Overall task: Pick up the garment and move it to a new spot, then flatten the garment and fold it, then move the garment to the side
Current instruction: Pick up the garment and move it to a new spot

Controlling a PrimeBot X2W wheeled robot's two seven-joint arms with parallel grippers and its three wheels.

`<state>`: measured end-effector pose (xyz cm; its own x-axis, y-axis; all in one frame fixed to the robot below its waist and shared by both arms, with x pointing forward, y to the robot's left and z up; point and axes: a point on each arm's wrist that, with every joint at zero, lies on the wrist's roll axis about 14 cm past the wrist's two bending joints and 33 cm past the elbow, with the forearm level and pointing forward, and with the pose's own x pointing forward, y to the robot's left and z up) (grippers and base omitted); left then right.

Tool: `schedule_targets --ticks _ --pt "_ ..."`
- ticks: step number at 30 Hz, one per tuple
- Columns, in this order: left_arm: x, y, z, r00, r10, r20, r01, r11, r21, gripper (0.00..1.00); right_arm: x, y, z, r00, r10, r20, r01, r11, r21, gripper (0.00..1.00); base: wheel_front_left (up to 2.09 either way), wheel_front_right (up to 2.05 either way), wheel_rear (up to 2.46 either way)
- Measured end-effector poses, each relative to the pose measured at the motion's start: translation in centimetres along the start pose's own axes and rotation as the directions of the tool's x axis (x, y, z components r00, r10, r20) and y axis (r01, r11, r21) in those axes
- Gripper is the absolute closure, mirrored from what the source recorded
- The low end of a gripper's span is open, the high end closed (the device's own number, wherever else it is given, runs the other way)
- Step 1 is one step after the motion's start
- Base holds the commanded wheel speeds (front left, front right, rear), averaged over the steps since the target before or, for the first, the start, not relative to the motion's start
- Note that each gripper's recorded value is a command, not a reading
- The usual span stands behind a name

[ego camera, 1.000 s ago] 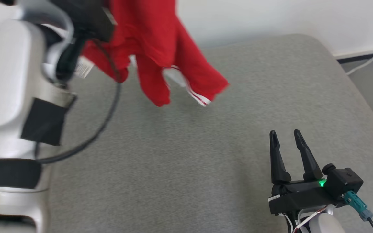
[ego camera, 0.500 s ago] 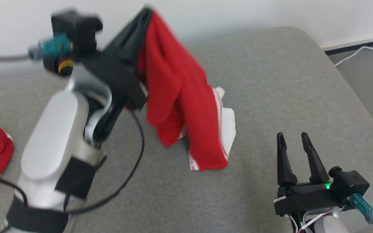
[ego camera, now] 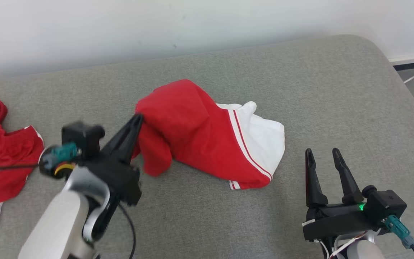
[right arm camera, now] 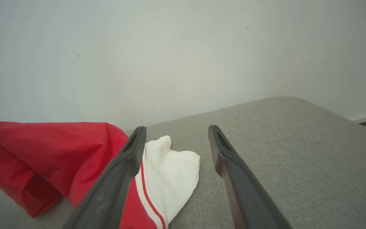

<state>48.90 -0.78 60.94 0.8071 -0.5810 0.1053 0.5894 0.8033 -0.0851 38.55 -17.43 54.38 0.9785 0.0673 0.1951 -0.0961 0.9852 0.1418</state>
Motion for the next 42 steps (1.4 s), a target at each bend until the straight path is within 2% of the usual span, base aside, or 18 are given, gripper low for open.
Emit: schedule_targets --ticks 4,10,11,12,13,17,23,24,26,28,29,31,36,42 --pt "-1.9 1.3 -2.5 0.997 0.047 -0.058 -0.044 0.998 0.05 1.0 0.1 0.3 -0.2 1.0 0.01 -0.005 -0.01 1.0 0.001 0.0 0.0 0.0 0.0" --pt "-4.3 1.2 -6.0 0.989 0.078 -0.124 -0.077 0.997 0.015 1.0 -0.1 0.3 -0.7 1.0 0.009 -0.019 -0.009 1.0 0.001 0.0 0.0 0.0 0.0" --pt "-4.6 1.3 -6.2 0.989 0.088 -0.12 -0.087 0.996 0.009 0.96 -0.2 0.4 -0.9 1.0 0.01 -0.026 -0.01 1.0 0.001 0.0 0.0 0.0 0.0" --pt "-4.8 1.4 -6.1 0.989 0.101 -0.104 -0.102 0.995 0.002 0.16 -0.3 0.4 -1.0 0.999 0.011 -0.03 -0.011 1.0 0.001 0.0 0.0 0.0 0.0" --pt "-4.8 1.3 -5.9 0.991 0.107 -0.085 -0.108 0.994 -0.006 0.0 -0.2 0.4 -1.0 1.0 0.011 -0.029 -0.011 1.0 0.001 0.0 0.0 0.0 0.0" --pt "-5.7 0.6 -5.1 0.991 0.131 -0.009 -0.131 0.989 -0.066 0.0 -0.3 0.8 -1.2 0.999 0.02 -0.033 -0.02 1.0 0.004 0.0 0.0 0.0 0.0" --pt "-8.0 1.3 -3.4 0.965 0.234 0.122 -0.217 0.967 -0.137 0.0 -0.6 1.3 -1.4 0.999 0.033 -0.039 -0.033 0.999 0.007 0.0 0.0 0.0 0.0" --pt "-8.5 1.6 -3.3 0.957 0.256 0.135 -0.238 0.962 -0.136 0.0 -0.6 1.3 -1.3 0.999 0.035 -0.035 -0.035 0.999 0.006 0.0 0.0 0.0 0.0" --pt "-9.4 2.3 -2.8 0.948 0.275 0.161 -0.269 0.961 -0.057 0.0 -0.6 1.0 -1.2 0.999 0.024 -0.032 -0.024 1.0 0.004 0.0 0.0 0.0 0.0" --pt "-9.8 2.6 -2.8 0.943 0.292 0.163 -0.288 0.957 -0.045 0.0 -0.7 0.8 -1.2 0.999 0.018 -0.033 -0.018 1.0 0.003 0.0 0.0 0.0 0.0" --pt "-10.9 3.6 -3.0 0.925 0.345 0.161 -0.342 0.939 -0.043 0.0 -0.9 0.5 -1.3 0.999 0.008 -0.037 -0.008 1.0 -0.001 0.0 0.0 0.0 0.0" --pt "-11.4 4.0 -3.0 0.918 0.361 0.162 -0.36 0.932 -0.038 0.0 -0.9 0.4 -1.2 0.999 0.007 -0.036 -0.007 1.0 -0.002 0.0 0.0 0.0 0.0" --pt "-14.3 6.7 -2.5 0.866 0.468 0.175 -0.472 0.881 -0.019 0.0 -1.6 0.0 -1.3 0.999 -0.008 -0.05 0.007 1.0 -0.011 0.0 0.0 0.0 0.0" --pt "-17.5 8.2 -1.6 0.825 0.529 0.2 -0.543 0.84 0.014 0.0 -2.2 -1.0 -2.0 0.995 -0.04 -0.094 0.039 0.999 -0.013 0.0 0.0 0.0 0.0"
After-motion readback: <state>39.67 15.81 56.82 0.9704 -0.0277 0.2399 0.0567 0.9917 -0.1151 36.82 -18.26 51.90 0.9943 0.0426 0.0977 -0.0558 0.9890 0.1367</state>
